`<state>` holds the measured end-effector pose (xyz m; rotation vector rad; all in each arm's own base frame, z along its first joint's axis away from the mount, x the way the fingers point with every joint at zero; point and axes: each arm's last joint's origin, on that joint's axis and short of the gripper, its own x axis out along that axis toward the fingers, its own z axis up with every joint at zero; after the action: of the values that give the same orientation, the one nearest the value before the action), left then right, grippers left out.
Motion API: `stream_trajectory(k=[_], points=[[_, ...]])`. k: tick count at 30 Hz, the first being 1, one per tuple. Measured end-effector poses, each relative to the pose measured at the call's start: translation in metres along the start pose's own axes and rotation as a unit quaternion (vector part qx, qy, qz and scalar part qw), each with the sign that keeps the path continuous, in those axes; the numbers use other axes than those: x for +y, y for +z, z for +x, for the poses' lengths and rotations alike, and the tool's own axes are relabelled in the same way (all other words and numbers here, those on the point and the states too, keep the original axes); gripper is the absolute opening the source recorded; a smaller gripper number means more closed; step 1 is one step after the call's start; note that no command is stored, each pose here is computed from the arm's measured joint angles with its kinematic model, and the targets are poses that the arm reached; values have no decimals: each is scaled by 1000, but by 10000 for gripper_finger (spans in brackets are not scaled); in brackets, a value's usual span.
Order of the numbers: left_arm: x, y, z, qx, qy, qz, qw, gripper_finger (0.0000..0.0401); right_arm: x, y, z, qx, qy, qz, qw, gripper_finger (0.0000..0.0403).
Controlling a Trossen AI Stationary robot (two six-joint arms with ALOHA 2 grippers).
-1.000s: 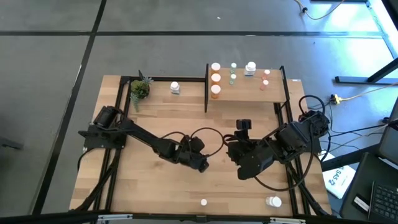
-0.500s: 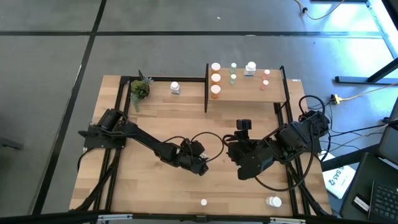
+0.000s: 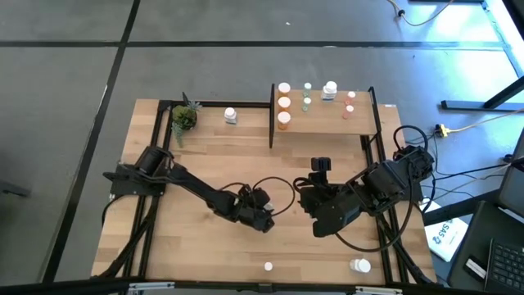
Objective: Pick and place medicine bottles onto shelf by color
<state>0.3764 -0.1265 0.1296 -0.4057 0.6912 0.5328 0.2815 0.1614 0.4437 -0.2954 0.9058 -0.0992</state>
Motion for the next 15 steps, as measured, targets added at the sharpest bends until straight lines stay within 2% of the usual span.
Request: stream_trajectory(k=[15], points=[[2,-11,13,-1,19,11,1000,248,0,0,0,-1,1,0,1000,200]])
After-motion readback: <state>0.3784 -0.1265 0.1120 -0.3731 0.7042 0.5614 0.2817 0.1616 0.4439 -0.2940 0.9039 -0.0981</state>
